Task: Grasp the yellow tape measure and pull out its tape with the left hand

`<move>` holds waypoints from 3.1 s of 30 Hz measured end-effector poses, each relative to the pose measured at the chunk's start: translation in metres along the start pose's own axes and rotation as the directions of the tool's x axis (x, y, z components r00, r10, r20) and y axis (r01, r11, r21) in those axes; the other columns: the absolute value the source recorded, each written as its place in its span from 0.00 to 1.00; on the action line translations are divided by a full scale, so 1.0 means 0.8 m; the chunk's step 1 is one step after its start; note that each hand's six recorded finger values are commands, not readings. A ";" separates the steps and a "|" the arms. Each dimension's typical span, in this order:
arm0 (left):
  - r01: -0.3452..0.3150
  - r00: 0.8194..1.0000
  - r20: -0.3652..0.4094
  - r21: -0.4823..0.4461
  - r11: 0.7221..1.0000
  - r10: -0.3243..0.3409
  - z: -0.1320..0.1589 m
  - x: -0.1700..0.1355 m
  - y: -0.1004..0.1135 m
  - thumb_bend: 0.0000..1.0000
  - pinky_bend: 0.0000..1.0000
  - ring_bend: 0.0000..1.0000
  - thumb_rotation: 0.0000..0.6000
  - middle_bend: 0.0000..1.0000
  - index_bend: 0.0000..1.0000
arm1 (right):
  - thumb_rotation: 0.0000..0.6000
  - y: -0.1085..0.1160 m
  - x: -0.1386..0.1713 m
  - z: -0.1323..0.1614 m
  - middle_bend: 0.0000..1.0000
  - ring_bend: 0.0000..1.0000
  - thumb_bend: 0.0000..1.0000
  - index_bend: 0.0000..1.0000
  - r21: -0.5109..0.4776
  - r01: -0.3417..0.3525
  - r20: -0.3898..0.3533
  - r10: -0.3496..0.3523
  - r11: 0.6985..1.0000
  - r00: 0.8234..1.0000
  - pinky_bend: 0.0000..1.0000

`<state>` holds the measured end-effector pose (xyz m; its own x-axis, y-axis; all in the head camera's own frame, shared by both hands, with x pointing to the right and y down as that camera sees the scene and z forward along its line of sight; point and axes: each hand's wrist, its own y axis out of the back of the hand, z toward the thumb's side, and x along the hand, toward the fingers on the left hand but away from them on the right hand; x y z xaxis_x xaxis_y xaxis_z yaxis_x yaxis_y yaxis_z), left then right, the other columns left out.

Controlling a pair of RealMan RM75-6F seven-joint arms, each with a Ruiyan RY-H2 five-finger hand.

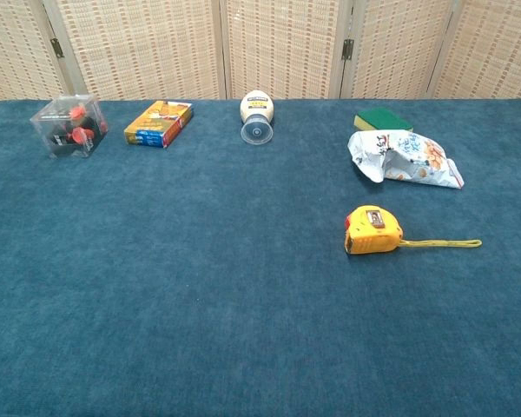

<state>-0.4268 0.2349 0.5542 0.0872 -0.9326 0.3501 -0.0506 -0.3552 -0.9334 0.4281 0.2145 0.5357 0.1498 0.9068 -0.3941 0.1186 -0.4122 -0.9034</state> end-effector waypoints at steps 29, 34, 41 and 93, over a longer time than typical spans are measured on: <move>-0.013 1.000 -0.019 -0.018 1.000 0.013 -0.004 -0.006 0.005 0.43 0.03 0.06 1.00 0.08 0.08 | 1.00 -0.122 -0.159 0.156 0.17 0.17 0.15 0.13 0.138 -0.269 -0.234 0.295 0.953 0.926 0.01; -0.011 1.000 -0.023 -0.020 1.000 0.010 -0.007 -0.007 0.004 0.43 0.03 0.06 1.00 0.08 0.08 | 1.00 -0.154 -0.187 0.192 0.20 0.18 0.15 0.23 0.160 -0.309 -0.258 0.342 0.937 0.904 0.01; -0.003 0.999 -0.036 -0.018 1.000 0.002 -0.014 -0.007 0.001 0.43 0.03 0.06 1.00 0.08 0.07 | 1.00 -0.182 -0.211 0.213 0.22 0.19 0.15 0.25 0.169 -0.339 -0.240 0.372 0.926 0.897 0.01; -0.062 0.973 0.197 -0.274 0.960 0.119 0.104 0.100 0.027 0.37 0.31 0.27 1.00 0.22 0.16 | 1.00 -0.111 -0.253 0.292 0.58 0.45 0.15 0.63 -0.007 -0.357 -0.264 0.343 0.934 0.902 0.11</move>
<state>-0.3382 0.1579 0.5556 0.2748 -0.9372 0.2146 -0.3262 -0.3008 -0.8962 0.1576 0.0885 0.6560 0.4348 0.6530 -0.6201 0.0646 -0.7095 -0.7018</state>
